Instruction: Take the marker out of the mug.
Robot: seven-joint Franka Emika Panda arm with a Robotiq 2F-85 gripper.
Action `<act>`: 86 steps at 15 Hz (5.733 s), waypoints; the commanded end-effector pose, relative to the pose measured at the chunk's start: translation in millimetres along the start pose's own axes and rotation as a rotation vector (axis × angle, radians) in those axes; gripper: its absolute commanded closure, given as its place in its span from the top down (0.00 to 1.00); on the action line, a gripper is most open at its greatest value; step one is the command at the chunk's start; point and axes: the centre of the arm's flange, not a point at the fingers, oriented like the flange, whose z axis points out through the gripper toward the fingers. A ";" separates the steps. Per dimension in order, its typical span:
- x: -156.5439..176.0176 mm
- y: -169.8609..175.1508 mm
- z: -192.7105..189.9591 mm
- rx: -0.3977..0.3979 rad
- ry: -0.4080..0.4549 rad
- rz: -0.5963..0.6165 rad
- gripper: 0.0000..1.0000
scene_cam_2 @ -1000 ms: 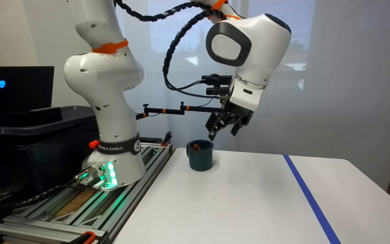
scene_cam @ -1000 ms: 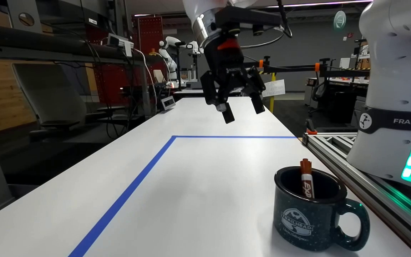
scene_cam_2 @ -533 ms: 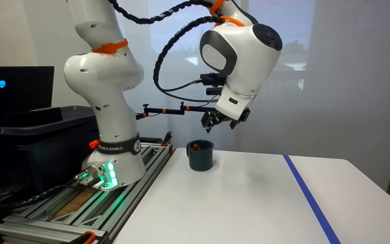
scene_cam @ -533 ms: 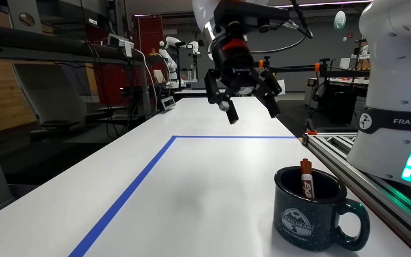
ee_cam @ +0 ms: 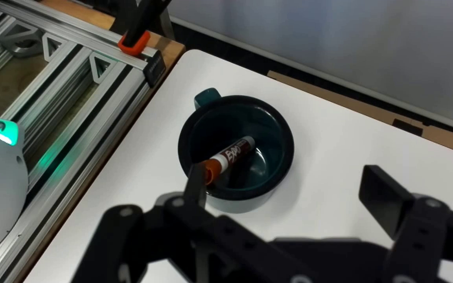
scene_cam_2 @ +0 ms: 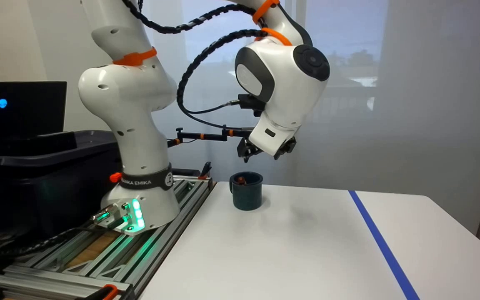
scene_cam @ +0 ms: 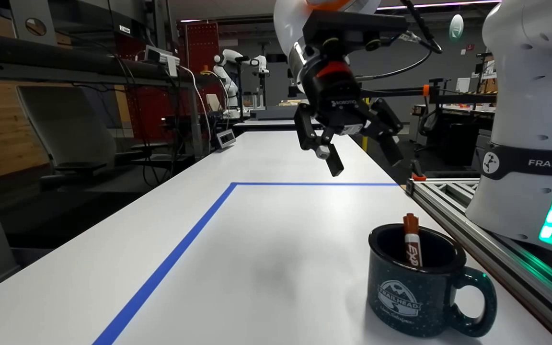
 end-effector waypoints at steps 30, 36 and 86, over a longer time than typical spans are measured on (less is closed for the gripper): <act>36.1 35.6 74.2 -0.167 -0.135 -0.208 1.00; 32.2 31.0 79.5 -0.156 -0.146 -0.233 0.79; 33.0 14.6 72.2 -0.104 -0.151 -0.333 0.37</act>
